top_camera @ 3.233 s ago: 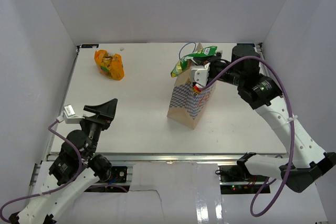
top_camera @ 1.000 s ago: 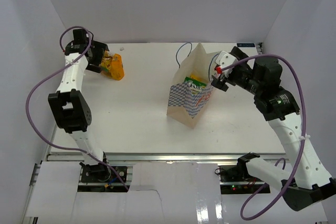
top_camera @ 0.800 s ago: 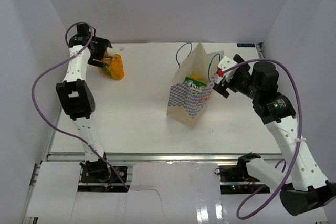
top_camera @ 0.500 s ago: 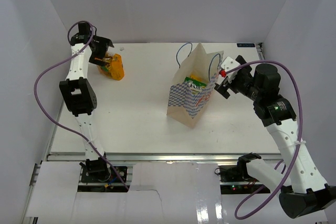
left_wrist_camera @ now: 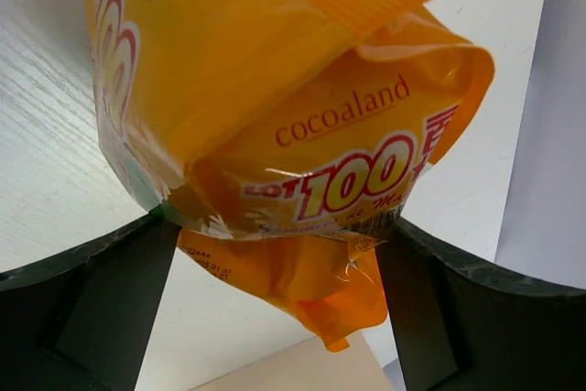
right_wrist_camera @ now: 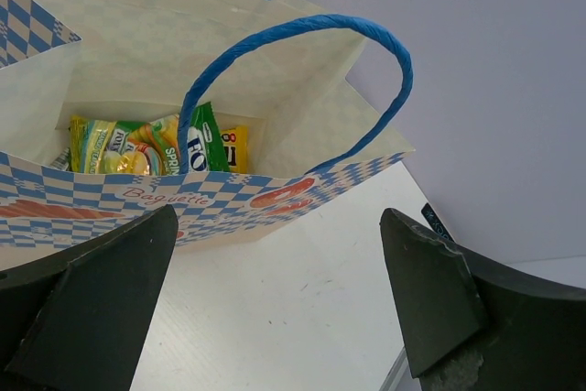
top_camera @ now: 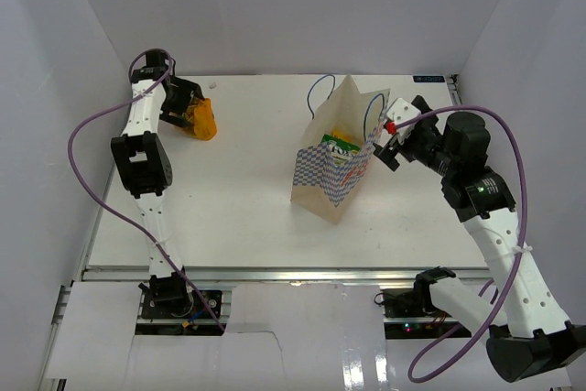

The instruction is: Place the snacks into the paper bag

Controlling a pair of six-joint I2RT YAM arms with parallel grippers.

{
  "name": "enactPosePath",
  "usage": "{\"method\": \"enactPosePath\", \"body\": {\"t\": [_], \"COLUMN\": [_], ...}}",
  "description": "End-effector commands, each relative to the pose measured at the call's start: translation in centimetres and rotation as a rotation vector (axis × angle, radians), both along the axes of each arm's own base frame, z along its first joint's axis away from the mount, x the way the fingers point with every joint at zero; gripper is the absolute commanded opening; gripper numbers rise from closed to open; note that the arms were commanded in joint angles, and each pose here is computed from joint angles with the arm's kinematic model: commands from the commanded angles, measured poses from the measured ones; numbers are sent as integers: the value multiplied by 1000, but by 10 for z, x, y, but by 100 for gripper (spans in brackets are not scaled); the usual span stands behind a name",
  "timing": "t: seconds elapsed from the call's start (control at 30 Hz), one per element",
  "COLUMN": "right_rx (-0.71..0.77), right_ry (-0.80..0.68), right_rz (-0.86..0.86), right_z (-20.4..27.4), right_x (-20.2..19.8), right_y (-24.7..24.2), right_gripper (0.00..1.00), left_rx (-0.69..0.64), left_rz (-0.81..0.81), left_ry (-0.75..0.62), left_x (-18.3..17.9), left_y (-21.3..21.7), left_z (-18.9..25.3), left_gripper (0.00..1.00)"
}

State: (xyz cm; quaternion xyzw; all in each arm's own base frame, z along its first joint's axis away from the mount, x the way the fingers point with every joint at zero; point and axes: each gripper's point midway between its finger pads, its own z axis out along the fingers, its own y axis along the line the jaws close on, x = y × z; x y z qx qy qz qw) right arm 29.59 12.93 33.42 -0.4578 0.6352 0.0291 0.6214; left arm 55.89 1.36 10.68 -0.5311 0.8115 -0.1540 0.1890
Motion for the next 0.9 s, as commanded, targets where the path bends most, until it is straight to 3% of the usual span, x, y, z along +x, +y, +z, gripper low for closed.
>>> {"method": "enactPosePath", "body": {"t": [0.0,0.2,0.43,0.47,0.67,0.77,0.8,0.87], "right_rx": [35,47,64,66,74,79,81,85], "right_ry": [-56,-55,-62,-59,-73,-82,-84,-92], "right_rz": [13,20,39,42,47,50,52,58], "right_z": [16,16,22,22,28,32,33,37], "right_x": [-3,-7,-12,-12,-15,-17,-17,-18], "right_y": [2,2,5,6,6,6,6,7], "right_gripper": [97,97,98,98,98,98,98,98], "left_rx": [75,158,251,260,285,273,265,276], "left_rz": [4,-18,-67,-73,-147,-215,-239,-298], "left_ry": [48,145,232,231,168,115,96,-3], "left_x": [-6,-33,-65,-66,-75,-81,-83,-79], "left_y": [15,27,40,40,39,30,26,21], "left_z": [-12,-34,-55,-55,-43,-35,-33,-12], "left_gripper": [98,94,66,58,19,13,5,0]}}
